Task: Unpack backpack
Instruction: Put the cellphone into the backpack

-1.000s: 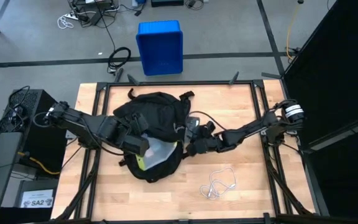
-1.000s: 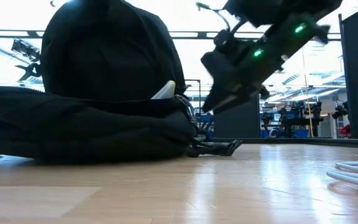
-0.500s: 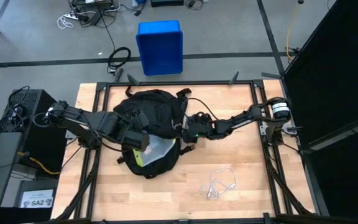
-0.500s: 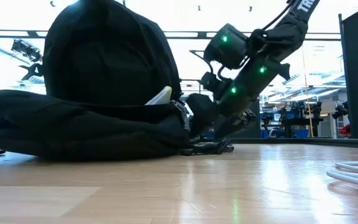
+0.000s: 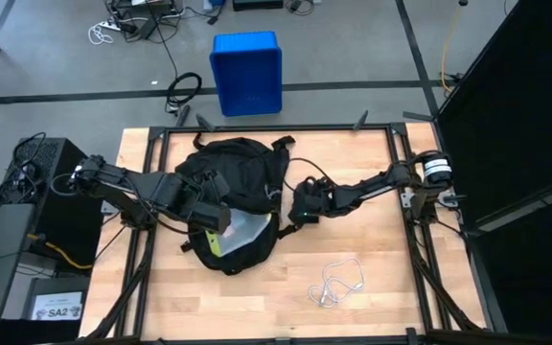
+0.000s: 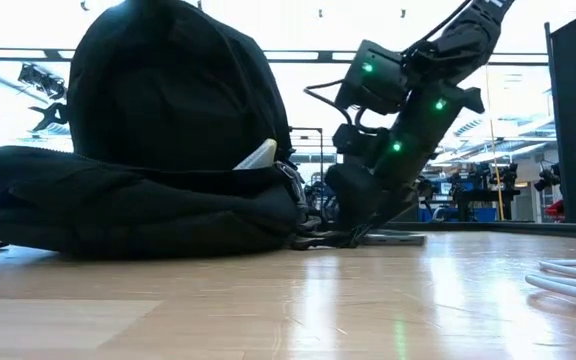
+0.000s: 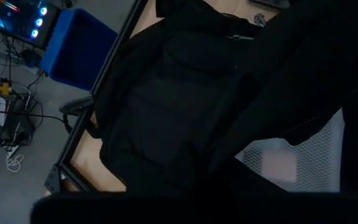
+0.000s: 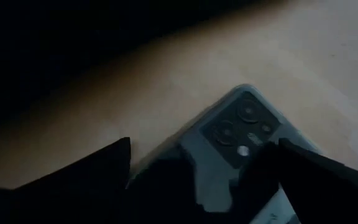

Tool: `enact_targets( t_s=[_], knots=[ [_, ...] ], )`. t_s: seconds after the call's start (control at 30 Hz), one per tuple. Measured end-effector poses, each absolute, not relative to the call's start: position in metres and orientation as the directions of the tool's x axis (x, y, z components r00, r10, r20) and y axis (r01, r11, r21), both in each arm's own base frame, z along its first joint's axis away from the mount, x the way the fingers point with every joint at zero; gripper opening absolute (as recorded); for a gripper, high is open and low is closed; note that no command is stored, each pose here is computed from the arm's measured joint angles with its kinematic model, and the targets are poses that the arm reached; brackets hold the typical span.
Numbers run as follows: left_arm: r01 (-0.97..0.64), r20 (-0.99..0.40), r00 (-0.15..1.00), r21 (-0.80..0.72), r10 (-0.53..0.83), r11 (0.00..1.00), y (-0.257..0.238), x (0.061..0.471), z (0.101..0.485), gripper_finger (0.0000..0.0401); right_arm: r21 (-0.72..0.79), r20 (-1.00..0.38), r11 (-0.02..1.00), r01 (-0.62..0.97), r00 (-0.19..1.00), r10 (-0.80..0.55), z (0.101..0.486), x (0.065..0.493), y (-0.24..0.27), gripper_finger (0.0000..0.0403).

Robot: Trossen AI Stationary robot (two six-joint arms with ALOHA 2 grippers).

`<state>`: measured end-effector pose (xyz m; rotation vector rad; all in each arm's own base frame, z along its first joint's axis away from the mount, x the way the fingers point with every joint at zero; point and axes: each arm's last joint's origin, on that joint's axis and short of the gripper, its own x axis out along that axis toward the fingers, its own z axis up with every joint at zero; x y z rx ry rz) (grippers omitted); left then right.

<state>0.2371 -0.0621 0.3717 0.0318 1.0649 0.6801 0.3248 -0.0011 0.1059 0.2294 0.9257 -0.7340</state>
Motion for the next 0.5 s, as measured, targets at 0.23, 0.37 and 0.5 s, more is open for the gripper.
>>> enact_targets(
  t_s=[0.23, 0.37, 0.5],
  knots=[
    [-0.498, -0.797, 0.301, 0.337, 0.524, 0.799, -0.062, 0.237, 0.372, 0.0, -0.059, -0.83, 0.803, 0.593, 0.418, -0.369, 0.13, 0.313, 0.012, 0.0347],
    [-0.498, -0.797, 0.301, 0.337, 0.524, 0.799, -0.062, 0.237, 0.372, 0.0001, 0.051, -0.791, 0.806, 0.59, 0.517, -0.329, 0.159, 0.309, 0.026, 0.0342],
    [-0.499, -0.797, 0.303, 0.335, 0.523, 0.799, -0.062, 0.237, 0.372, 0.0001, 0.064, -0.783, 0.818, 0.571, 0.538, -0.313, 0.165, 0.306, 0.037, 0.0337]
  ],
)
